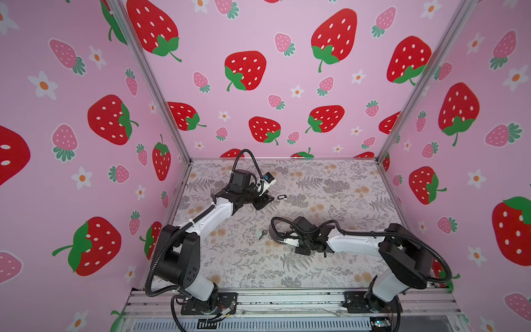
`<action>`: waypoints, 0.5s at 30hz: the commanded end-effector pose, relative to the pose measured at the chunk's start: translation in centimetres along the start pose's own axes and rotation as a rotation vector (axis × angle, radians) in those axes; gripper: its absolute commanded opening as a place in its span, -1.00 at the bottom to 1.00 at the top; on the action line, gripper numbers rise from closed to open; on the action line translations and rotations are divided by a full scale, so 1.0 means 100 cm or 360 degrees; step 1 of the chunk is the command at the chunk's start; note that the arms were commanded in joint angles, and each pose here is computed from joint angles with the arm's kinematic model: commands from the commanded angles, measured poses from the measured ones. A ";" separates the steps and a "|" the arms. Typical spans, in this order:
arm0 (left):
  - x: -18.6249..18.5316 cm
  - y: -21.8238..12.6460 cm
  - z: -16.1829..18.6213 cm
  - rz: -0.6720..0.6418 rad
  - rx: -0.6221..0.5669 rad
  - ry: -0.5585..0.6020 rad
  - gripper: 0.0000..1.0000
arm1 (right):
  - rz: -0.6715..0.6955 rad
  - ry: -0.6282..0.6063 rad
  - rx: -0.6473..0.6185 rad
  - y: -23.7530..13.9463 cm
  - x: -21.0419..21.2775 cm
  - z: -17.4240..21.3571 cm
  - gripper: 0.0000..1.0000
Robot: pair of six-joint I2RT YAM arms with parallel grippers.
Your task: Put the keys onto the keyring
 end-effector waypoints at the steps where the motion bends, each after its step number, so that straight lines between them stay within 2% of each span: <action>1: 0.001 0.000 0.001 0.0027 -0.0045 0.0006 -0.07 | -0.0072 -0.0067 -0.0090 -0.009 0.006 -0.004 -1.00; 7: 0.002 -0.009 -0.003 0.0063 -0.0169 0.0015 -0.08 | -0.0067 -0.0050 -0.0346 -0.032 -0.005 -0.013 -1.00; 12: -0.004 -0.019 -0.014 0.0225 -0.0286 0.0052 -0.11 | -0.0018 0.0010 -0.0696 -0.062 -0.029 -0.024 -1.00; 15: -0.009 -0.024 -0.018 0.0297 -0.0342 0.0082 -0.11 | 0.0017 0.0008 -0.0824 -0.073 -0.042 -0.030 -1.00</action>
Point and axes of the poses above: each gripper's point midway between its finger pads, its own y axis out along the fingers, its own x axis along the line the jaws close on, z = x × y, the point moved 9 cm from there along -y, back along the fingers, and after that the axes turned 4 degrees about y, right-handed, at the moved point
